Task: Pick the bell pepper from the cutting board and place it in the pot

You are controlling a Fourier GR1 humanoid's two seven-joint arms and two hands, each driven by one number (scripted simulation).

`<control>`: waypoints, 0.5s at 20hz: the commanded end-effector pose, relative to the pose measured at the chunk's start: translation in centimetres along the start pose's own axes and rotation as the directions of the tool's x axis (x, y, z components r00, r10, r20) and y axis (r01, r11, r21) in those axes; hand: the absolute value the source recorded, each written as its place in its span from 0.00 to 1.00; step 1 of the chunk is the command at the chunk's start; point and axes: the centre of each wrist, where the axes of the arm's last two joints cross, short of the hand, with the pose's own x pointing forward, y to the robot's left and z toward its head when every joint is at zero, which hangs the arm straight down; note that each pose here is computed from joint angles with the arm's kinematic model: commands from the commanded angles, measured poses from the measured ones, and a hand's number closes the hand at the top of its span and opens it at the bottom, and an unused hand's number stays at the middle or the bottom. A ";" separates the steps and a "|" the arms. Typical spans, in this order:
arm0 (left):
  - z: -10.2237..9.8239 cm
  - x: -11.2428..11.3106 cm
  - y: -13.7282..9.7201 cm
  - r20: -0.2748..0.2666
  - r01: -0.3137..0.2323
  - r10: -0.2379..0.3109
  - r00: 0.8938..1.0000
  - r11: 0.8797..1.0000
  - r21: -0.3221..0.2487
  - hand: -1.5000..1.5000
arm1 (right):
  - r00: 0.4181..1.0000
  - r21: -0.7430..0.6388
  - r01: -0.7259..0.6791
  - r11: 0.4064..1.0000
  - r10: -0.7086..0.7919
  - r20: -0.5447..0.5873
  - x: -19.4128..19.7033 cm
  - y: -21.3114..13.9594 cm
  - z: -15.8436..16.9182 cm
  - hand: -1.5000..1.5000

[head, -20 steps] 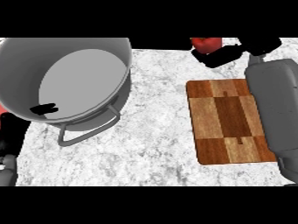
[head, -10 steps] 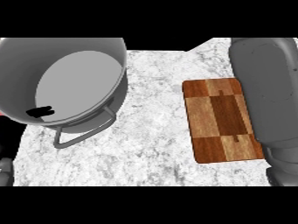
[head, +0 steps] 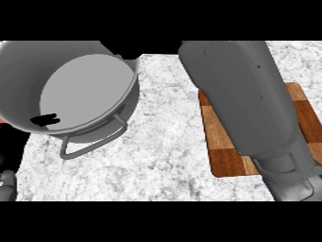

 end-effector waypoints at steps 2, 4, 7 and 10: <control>-0.6 0.3 -0.4 0.042 0.028 -0.028 0.999 1.000 -0.006 0.50 | 0.999 0.087 0.008 0.996 -0.005 -0.037 1.1 2.5 -2.5 1.00; -0.5 2.7 -1.9 0.050 0.021 -0.019 0.999 0.999 -0.041 0.50 | 0.998 0.126 -0.021 0.992 0.028 -0.051 1.8 4.4 -2.9 1.00; -0.4 2.3 -0.6 0.054 0.028 -0.026 0.998 0.999 -0.021 0.50 | 0.997 0.178 0.005 0.984 0.009 -0.078 0.9 6.8 -2.8 1.00; -0.8 2.1 0.2 0.069 0.007 -0.005 0.998 1.000 -0.026 0.50 | 0.993 0.252 0.036 0.967 -0.007 -0.115 1.1 6.8 -3.7 1.00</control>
